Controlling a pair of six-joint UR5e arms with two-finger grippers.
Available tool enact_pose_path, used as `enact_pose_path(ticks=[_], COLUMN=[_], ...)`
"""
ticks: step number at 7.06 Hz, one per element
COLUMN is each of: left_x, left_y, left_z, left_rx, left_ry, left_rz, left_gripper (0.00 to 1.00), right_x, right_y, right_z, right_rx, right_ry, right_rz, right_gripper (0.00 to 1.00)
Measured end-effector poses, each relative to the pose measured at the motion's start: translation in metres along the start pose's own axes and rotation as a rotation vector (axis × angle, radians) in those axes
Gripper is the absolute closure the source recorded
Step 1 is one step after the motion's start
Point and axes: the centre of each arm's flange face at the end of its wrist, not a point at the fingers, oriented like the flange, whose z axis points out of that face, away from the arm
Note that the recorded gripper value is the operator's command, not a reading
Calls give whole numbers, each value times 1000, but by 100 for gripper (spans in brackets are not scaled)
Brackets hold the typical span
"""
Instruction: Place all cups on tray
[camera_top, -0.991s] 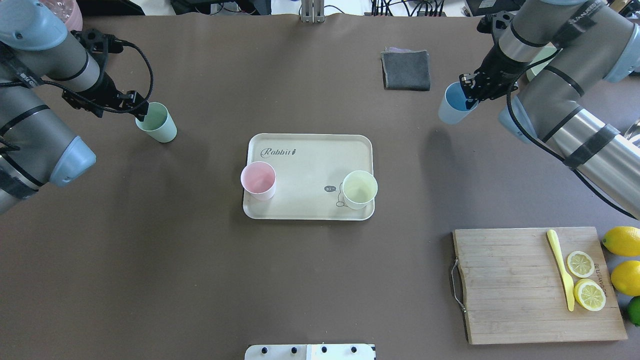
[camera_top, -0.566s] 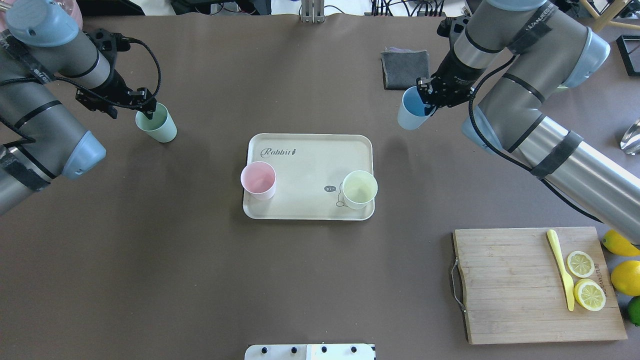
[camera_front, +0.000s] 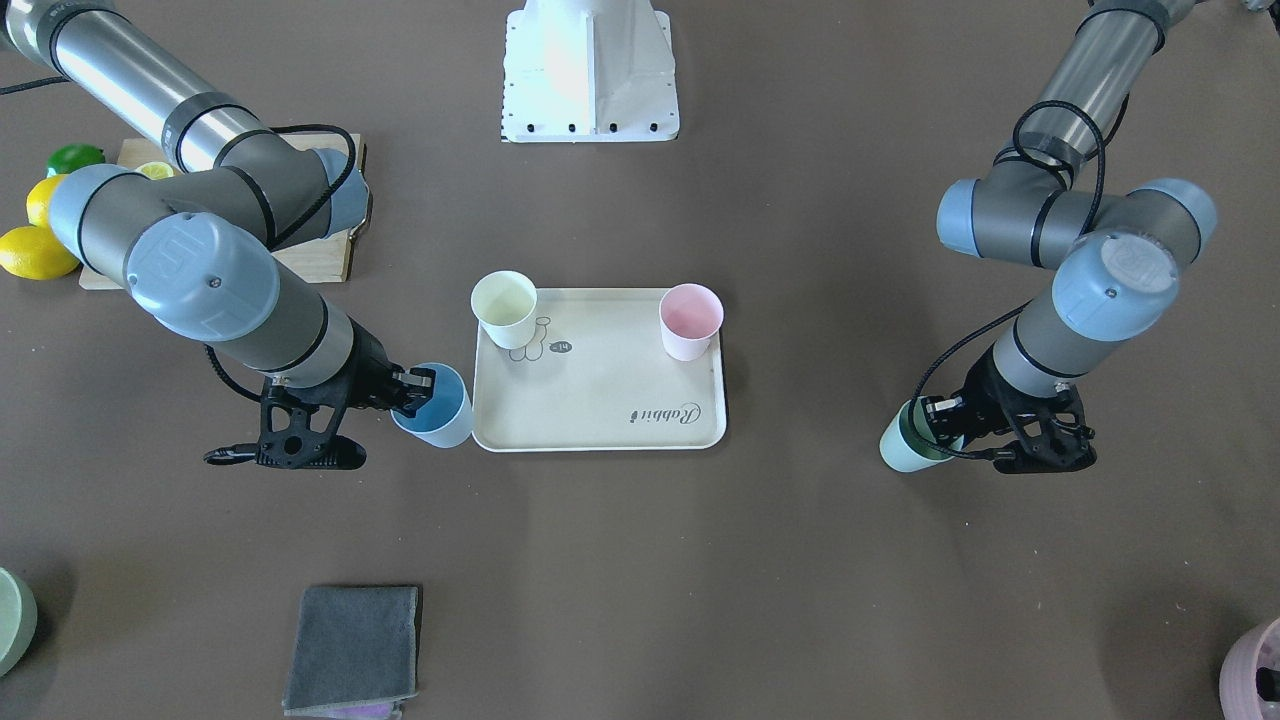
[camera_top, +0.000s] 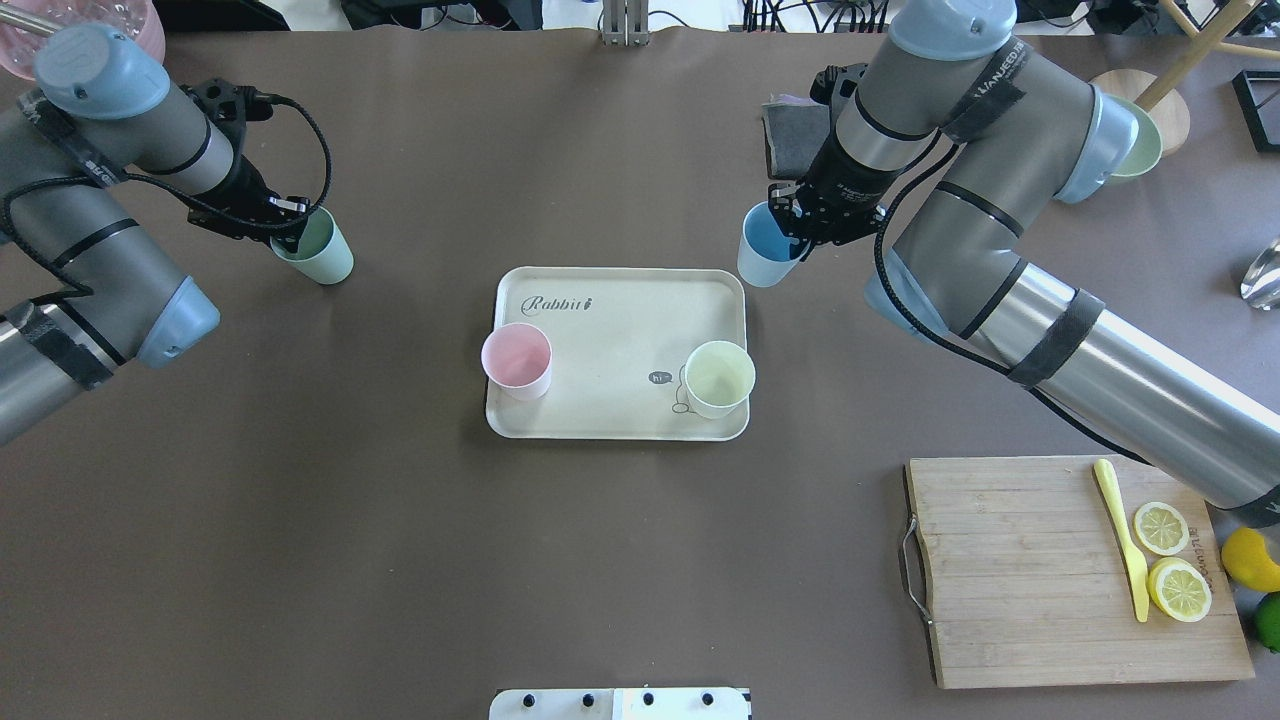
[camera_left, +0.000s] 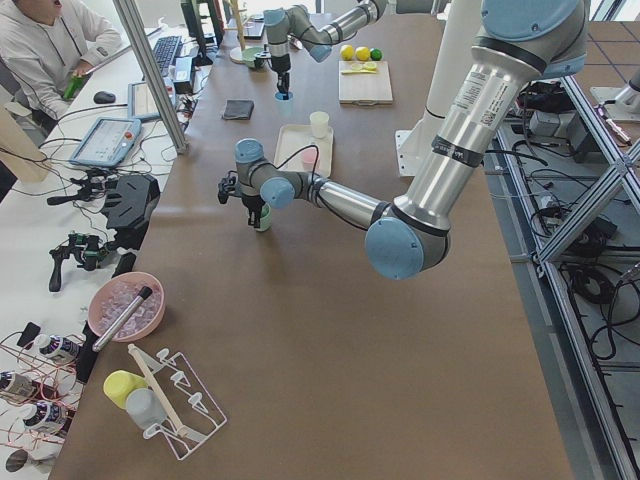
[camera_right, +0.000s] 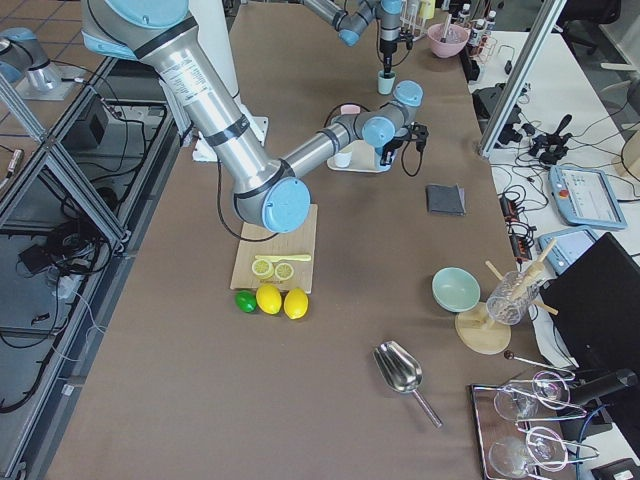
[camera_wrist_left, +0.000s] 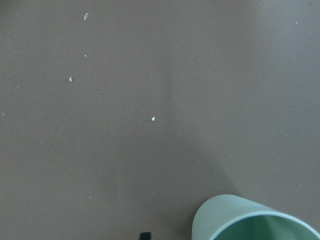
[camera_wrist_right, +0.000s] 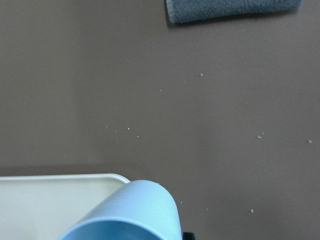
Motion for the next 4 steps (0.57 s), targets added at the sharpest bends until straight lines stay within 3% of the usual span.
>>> enact_pose_path(ticks=[2,4], left_x=[20,70], left_y=[-5,-12], left_z=[-13,-50], left_rx=[-25,-37], left_ry=[34,49], left_rz=[-7,-66], left_gripper=[100,100], right_x=[-15,-31], right_y=[13,30], right_z=[10,29], right_rx=[-6,-5], right_ry=[1,18], right_rz=[-4,-5], right_gripper=[100,100])
